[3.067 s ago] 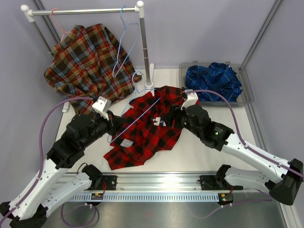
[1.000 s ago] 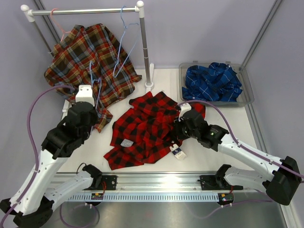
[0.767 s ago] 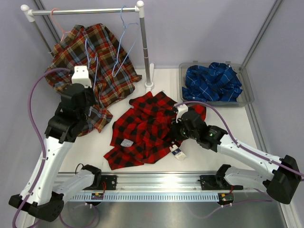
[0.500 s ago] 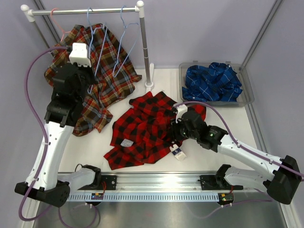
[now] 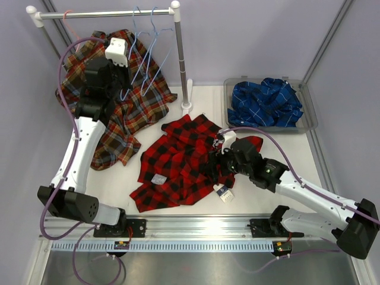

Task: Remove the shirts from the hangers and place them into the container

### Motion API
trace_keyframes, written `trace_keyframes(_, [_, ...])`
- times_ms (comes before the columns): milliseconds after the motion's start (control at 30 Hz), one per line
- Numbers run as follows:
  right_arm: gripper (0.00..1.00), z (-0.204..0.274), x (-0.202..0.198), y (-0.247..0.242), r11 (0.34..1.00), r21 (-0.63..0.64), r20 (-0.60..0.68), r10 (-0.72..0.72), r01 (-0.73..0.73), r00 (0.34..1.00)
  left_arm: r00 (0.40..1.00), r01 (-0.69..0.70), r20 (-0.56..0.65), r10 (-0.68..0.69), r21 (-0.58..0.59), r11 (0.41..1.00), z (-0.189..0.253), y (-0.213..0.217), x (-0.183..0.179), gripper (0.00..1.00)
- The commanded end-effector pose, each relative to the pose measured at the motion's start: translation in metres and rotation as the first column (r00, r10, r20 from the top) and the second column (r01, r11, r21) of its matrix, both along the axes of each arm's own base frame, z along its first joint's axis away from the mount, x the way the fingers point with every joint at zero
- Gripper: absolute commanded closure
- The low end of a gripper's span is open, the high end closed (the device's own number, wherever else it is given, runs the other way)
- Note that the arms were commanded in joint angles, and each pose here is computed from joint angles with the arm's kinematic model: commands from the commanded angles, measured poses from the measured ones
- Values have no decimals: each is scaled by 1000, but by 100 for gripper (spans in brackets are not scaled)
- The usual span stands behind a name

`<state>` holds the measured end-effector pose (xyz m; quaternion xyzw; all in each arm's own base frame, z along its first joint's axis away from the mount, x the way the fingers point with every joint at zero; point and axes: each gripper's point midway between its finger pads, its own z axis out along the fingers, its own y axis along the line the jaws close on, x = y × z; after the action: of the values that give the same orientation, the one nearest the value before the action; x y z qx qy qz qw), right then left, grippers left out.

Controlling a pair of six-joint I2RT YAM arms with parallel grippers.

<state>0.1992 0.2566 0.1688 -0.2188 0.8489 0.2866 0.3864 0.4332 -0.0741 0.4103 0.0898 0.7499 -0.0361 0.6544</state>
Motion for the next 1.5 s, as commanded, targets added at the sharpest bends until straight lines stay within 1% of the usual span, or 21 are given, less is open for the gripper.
trace_keyframes(0, [19, 10, -2, 1, 1000, 18, 38, 14, -14, 999, 991, 58, 124, -53, -36, 998, 41, -9, 9, 100])
trace_keyframes(100, [18, 11, -2, -1, 1000, 21, 40, 8, -9, 999, 994, 51, 102, -47, -42, 998, 28, -8, 19, 100])
trace_keyframes(300, [17, 10, -3, -2, 1000, 22, 35, 4, -4, 999, 995, 42, 98, -34, -80, 996, 16, -4, 35, 100])
trace_keyframes(400, [17, 11, -4, -2, 1000, 23, 31, 3, -4, 1000, 987, 59, 152, -45, -85, 995, 36, -5, 33, 100])
trace_keyframes(433, [17, 10, -4, -3, 1000, 23, 30, 1, -2, 1000, 983, 68, 178, -48, -109, 992, 45, -7, 31, 100])
trace_keyframes(567, [16, 12, -3, -4, 999, 32, 33, -12, 10, 999, 977, 78, 206, -52, -123, 989, 58, -8, 30, 100])
trace_keyframes(700, [16, 13, -5, -3, 999, 35, 27, -7, 6, 1000, 986, 77, 155, -57, -121, 990, 38, -11, 43, 100])
trace_keyframes(867, [14, 14, -4, -7, 999, 33, 34, -23, 22, 999, 996, 50, 74, -41, -120, 992, 0, -10, 56, 100])
trace_keyframes(933, [14, 14, -4, -7, 999, 32, 33, -23, 22, 999, 998, 47, 40, -42, -123, 991, -13, -10, 58, 98])
trace_keyframes(1000, [14, 13, -4, -7, 999, 32, 30, -24, 23, 999, 999, 46, 24, -43, -129, 991, -17, -10, 58, 96])
trace_keyframes(1067, [13, 12, -4, -7, 999, 32, 28, -26, 25, 999, 999, 34, 18, -32, -136, 990, -16, -7, 55, 91])
trace_keyframes(1100, [13, 12, -4, -7, 999, 31, 27, -28, 27, 999, 999, 34, 34, -30, -138, 990, -7, -6, 50, 87])
trace_keyframes(1133, [13, 12, -4, -7, 999, 30, 27, -28, 27, 999, 999, 35, 39, -30, -139, 990, -3, -6, 46, 76])
trace_keyframes(1200, [12, 12, -4, -7, 999, 30, 28, -28, 27, 999, 998, 35, 60, -26, -143, 989, 11, -4, 33, 67])
trace_keyframes(1233, [12, 12, 1, -11, 998, 19, 41, -56, 55, 998, 998, 33, 66, -23, -143, 989, 16, -3, 28, 62])
trace_keyframes(1267, [11, 10, 3, -11, 998, 10, 43, -59, 58, 997, 997, 27, 72, -17, -143, 989, 19, -1, 23, 52])
trace_keyframes(1300, [10, 9, 4, -11, 998, 5, 47, -64, 63, 997, 997, 25, 78, -14, -144, 989, 22, 0, 17, 47])
trace_keyframes(1333, [10, 7, 7, -11, 998, -5, 52, -68, 68, 996, 995, 24, 99, -9, -147, 989, 33, 3, 4, 41])
trace_keyframes(1367, [9, 3, 9, -9, 998, -20, 46, -66, 67, 997, 996, 8, 94, 6, -150, 989, 32, 6, -1, 30])
trace_keyframes(1433, [5, -3, 15, -3, 997, -42, 46, -65, 67, 997, 994, -7, 106, 23, -145, 989, 40, 12, -21, 18])
trace_keyframes(1467, [4, -5, 18, -1, 996, -52, 46, -71, 73, 996, 995, -33, 91, 47, -142, 989, 36, 17, -27, 10])
